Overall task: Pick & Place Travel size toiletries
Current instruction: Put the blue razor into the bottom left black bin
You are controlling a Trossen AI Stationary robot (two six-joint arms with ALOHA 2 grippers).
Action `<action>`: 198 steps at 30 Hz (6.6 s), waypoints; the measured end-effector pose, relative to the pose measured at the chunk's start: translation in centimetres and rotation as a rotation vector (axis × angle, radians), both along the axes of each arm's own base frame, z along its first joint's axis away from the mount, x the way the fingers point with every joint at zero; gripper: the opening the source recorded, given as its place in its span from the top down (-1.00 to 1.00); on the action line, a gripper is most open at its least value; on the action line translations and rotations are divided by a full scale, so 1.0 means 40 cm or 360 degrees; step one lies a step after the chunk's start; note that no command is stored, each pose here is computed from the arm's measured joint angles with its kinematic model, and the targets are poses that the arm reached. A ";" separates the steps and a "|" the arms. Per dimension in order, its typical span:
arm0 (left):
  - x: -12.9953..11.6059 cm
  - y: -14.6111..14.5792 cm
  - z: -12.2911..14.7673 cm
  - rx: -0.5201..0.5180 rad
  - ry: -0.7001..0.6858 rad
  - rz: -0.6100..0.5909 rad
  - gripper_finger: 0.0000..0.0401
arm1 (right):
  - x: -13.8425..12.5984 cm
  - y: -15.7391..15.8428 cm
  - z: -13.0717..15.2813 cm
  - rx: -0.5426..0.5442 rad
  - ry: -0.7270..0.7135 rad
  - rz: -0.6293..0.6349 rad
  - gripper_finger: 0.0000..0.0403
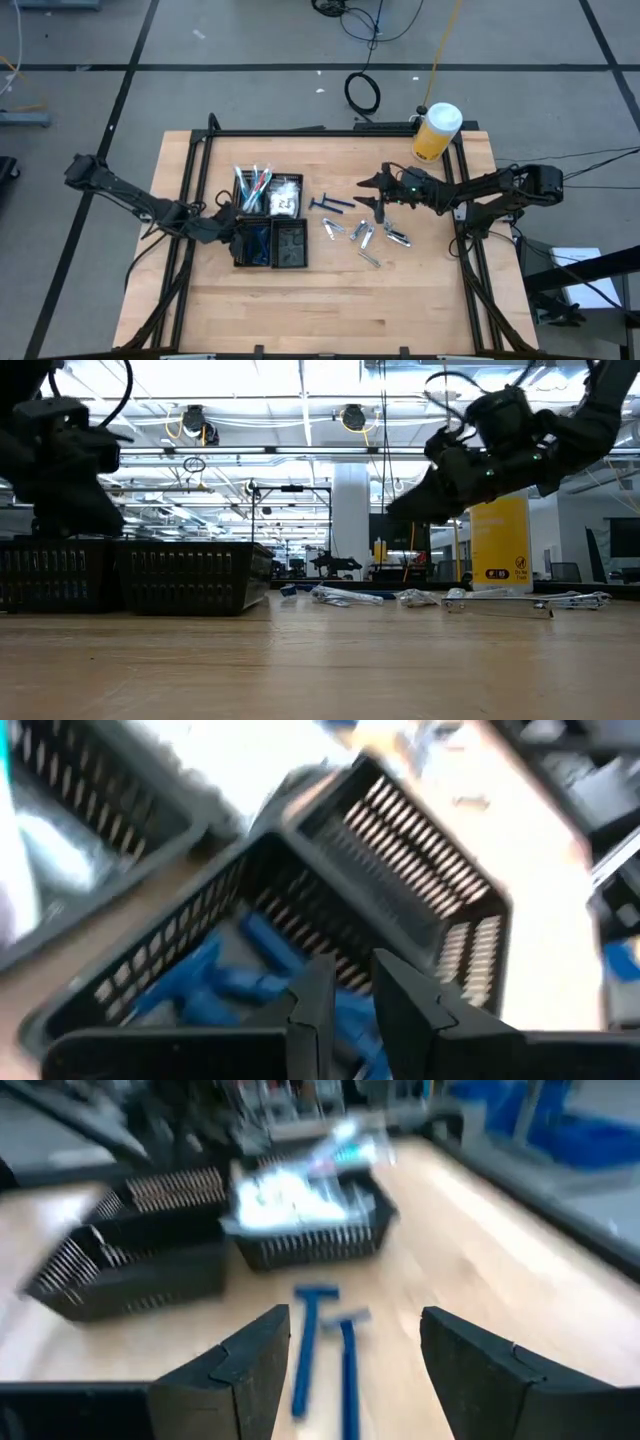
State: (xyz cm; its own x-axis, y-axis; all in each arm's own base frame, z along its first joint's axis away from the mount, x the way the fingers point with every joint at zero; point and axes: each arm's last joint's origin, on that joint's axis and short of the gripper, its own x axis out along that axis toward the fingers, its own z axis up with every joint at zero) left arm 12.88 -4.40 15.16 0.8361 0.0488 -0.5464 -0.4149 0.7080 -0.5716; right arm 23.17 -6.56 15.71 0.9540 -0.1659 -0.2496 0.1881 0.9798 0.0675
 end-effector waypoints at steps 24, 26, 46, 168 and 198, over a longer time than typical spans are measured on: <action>0.050 0.059 0.190 0.1352 -0.0902 0.0182 0.67 | 0.150 -0.028 -0.159 -0.0066 0.0828 0.0052 0.03; 0.052 0.067 0.183 0.1341 -0.0853 0.0204 0.67 | 0.147 -0.028 -0.161 -0.0072 0.0849 0.0066 0.12; 0.055 0.085 0.178 0.1183 -0.0854 0.0313 0.67 | 0.127 -0.036 -0.109 -0.0163 0.0839 0.0041 0.91; 0.578 0.130 0.141 0.1377 -0.0837 -0.0361 0.54 | 0.041 0.073 0.071 -0.0224 -0.0560 0.0501 0.89; 0.578 0.130 0.145 0.1381 -0.0864 -0.0348 0.54 | 0.041 0.073 0.071 -0.0223 -0.0560 0.0501 0.90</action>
State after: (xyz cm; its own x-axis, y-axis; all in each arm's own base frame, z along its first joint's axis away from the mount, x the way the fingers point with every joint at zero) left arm 35.99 0.82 20.97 0.9965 0.0629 0.0555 -0.0681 0.9929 0.0978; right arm 24.81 -3.65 18.55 0.9857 0.1349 0.1012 -0.1289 0.9897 -0.0629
